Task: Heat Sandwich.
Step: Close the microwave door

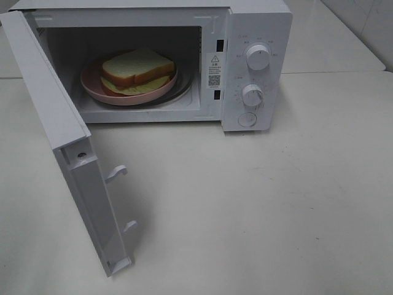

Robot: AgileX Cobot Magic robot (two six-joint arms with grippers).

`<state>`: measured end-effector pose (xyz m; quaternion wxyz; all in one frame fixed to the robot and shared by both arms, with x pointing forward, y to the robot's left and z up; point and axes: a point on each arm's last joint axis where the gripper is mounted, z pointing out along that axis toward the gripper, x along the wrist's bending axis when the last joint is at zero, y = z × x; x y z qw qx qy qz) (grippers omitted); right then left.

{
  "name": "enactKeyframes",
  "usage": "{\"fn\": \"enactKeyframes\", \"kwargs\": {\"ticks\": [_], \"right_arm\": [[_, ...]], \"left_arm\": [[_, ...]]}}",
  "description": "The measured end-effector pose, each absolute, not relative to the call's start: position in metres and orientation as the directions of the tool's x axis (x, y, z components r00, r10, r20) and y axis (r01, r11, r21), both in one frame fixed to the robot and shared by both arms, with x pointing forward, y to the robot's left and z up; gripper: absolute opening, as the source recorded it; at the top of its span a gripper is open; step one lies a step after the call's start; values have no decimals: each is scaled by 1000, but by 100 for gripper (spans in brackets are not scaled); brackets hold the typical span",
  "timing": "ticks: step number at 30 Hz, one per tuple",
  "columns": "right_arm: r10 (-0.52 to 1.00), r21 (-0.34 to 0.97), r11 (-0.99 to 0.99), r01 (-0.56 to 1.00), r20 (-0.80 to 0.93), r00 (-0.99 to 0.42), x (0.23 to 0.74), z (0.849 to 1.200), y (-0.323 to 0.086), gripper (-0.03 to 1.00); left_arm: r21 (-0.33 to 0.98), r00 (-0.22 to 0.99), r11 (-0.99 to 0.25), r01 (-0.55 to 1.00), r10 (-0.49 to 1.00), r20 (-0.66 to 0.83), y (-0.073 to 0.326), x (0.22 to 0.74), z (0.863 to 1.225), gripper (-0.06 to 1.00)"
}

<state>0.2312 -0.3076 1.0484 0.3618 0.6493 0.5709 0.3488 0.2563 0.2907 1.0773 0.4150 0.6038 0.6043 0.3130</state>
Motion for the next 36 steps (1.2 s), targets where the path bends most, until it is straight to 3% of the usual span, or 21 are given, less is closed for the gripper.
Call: {"fn": "enactKeyframes", "kwargs": {"ticks": [4,5,7,9,10,11,13,14,15,16,36], "right_arm": [[994,868,-86,489,40,105,231,1048,-308,77],[994,868,-86,489,40,105,231,1048,-308,77],[994,868,-86,489,40,105,231,1048,-308,77],[994,868,-86,489,40,105,231,1048,-308,77],[994,868,-86,489,40,105,231,1048,-308,77],[994,868,-86,489,40,105,231,1048,-308,77],[994,868,-86,489,40,105,231,1048,-308,77],[994,868,-86,489,40,105,231,1048,-308,77],[994,868,-86,489,40,105,231,1048,-308,77],[994,868,-86,489,40,105,231,1048,-308,77],[994,868,-86,489,40,105,231,1048,-308,77]], "left_arm": [[872,60,84,483,990,-128,291,280,1081,75],[872,60,84,483,990,-128,291,280,1081,75],[859,50,88,504,990,-131,292,295,1082,58],[853,40,91,514,991,-129,292,309,1082,47],[853,40,91,514,991,-129,292,309,1082,47],[850,36,89,519,991,-125,293,315,1081,35],[839,28,84,538,993,-118,293,325,1079,19],[839,28,84,538,993,-118,293,325,1079,19],[831,20,73,552,995,-101,295,335,1077,6],[828,17,68,557,995,-93,295,340,1076,2],[881,1,30,472,999,-35,299,443,1049,0]]}}
